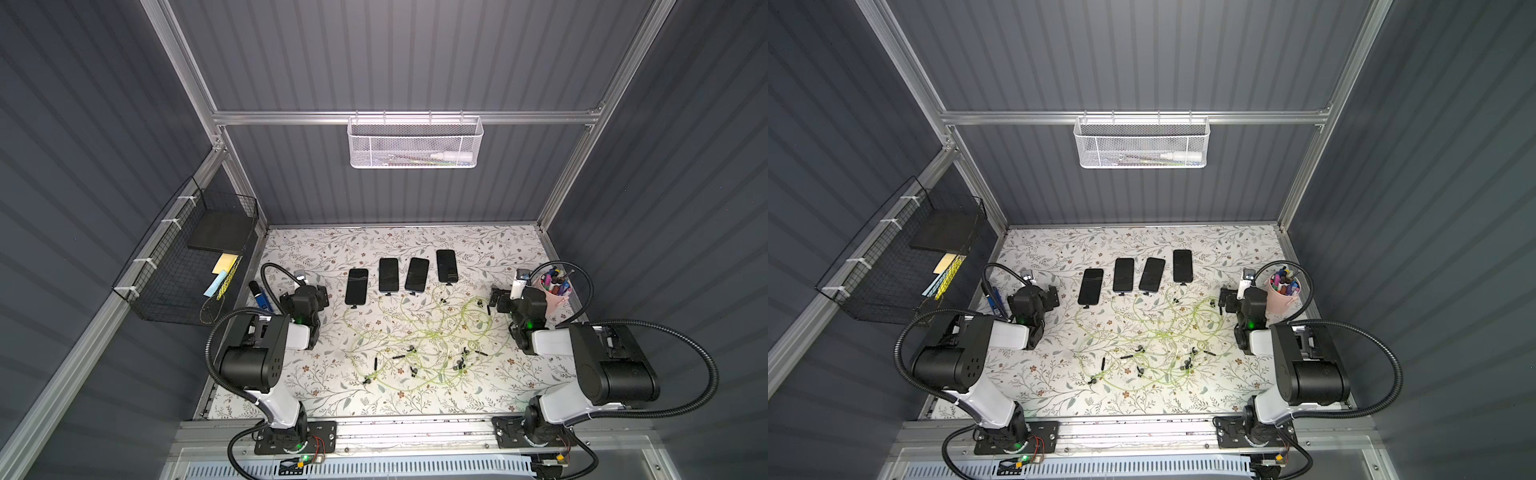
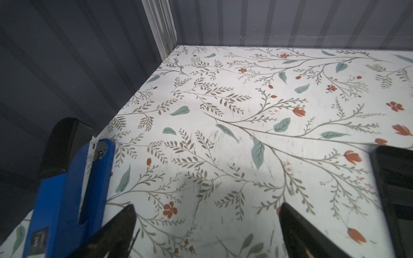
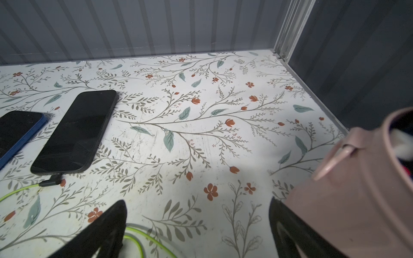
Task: Plug wired earphones into phones
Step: Reset both arms
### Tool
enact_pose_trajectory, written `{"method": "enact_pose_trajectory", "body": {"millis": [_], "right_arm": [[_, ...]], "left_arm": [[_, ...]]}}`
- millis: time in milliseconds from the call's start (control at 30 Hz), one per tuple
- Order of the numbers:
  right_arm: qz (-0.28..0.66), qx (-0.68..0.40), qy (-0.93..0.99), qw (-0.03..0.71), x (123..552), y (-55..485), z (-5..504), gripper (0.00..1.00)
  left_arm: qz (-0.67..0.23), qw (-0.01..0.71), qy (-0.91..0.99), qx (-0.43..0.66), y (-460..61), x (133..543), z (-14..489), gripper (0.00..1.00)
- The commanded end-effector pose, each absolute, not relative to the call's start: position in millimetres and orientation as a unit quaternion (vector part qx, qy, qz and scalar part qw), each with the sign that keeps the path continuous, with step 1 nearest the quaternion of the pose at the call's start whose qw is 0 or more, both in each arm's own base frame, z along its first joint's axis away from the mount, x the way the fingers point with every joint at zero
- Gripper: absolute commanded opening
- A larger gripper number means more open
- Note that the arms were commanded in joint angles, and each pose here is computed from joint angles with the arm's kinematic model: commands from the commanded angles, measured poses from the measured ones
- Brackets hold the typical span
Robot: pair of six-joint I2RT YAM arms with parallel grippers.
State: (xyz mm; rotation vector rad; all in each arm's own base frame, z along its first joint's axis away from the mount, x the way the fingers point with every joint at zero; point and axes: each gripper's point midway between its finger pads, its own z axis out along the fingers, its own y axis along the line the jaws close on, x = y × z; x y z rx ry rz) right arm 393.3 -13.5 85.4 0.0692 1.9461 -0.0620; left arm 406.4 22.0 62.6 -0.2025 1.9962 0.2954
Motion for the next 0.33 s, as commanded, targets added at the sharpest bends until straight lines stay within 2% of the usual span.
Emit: {"method": "enact_pose_trajectory", "body": {"millis": [0, 300], "right_arm": [[-0.026, 0.029, 0.815, 0.579, 398.3, -12.9, 96.1, 0.99], [-0.029, 0.024, 0.818, 0.575, 399.1, -11.1, 94.7, 0.99]], "left_arm": [[0.123, 0.559, 0.816, -0.08, 22.1, 409.9, 70.4, 1.0], [0.121, 0.547, 0.824, -0.082, 21.5, 408.6, 67.9, 1.0]]}}
